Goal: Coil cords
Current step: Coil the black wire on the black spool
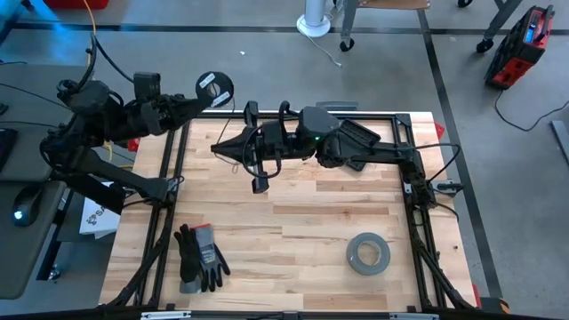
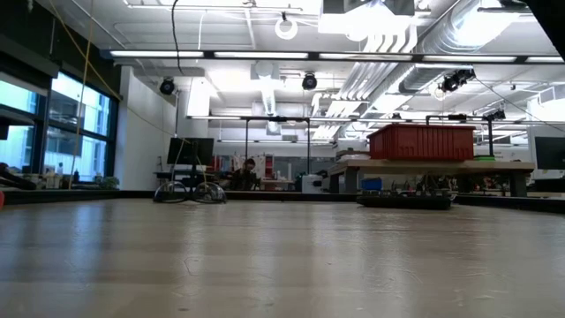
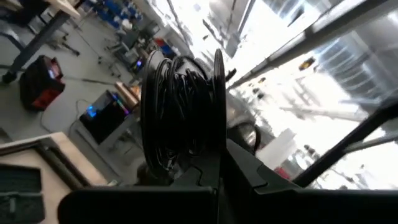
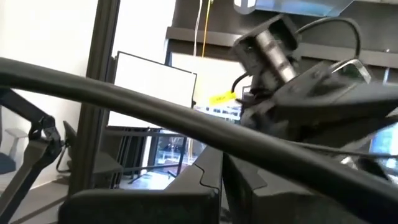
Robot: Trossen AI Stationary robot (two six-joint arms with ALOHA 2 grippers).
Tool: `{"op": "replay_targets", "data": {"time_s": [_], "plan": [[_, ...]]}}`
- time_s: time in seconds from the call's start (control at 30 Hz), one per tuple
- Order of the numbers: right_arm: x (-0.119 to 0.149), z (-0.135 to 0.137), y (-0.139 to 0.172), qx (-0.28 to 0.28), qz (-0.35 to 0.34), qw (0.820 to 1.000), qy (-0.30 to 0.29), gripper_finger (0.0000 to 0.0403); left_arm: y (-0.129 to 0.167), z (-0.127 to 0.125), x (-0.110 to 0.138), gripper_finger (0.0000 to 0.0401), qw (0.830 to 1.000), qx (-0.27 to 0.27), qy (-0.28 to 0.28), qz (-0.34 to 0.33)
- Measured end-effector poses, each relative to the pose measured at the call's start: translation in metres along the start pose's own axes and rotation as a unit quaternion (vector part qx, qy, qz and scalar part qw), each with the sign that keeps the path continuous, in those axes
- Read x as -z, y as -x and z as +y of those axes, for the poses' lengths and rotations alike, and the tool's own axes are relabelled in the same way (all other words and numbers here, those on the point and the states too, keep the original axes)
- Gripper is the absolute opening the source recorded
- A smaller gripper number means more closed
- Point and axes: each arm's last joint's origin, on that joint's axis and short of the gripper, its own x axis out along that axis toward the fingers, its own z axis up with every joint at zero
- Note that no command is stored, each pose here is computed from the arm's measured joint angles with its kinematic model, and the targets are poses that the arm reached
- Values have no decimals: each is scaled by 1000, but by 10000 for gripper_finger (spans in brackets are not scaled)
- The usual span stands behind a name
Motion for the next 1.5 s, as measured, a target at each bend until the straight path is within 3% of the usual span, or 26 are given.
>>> {"op": "replay_targets", "data": {"time_s": [0.37, 0.67, 0.87, 1.2, 1.5], "plan": [[5, 1, -1, -2, 19, 1000, -3, 0, -12, -10, -10, 0, 994, 75, 56, -56], [8, -1, 0, -4, 27, 999, 22, 0, -34, -13, 4, 0, 979, 129, 155, 8], [9, -9, 1, 3, 29, 999, 28, 0, -38, -13, 9, 0, 970, 149, 182, 52], [10, -14, 2, 8, 34, 998, 50, 0, -37, -14, 11, 0, 972, 161, 156, 74], [7, -25, 6, 20, 26, 998, 53, 0, -30, -6, 15, 0, 978, 109, 141, 107]]}}
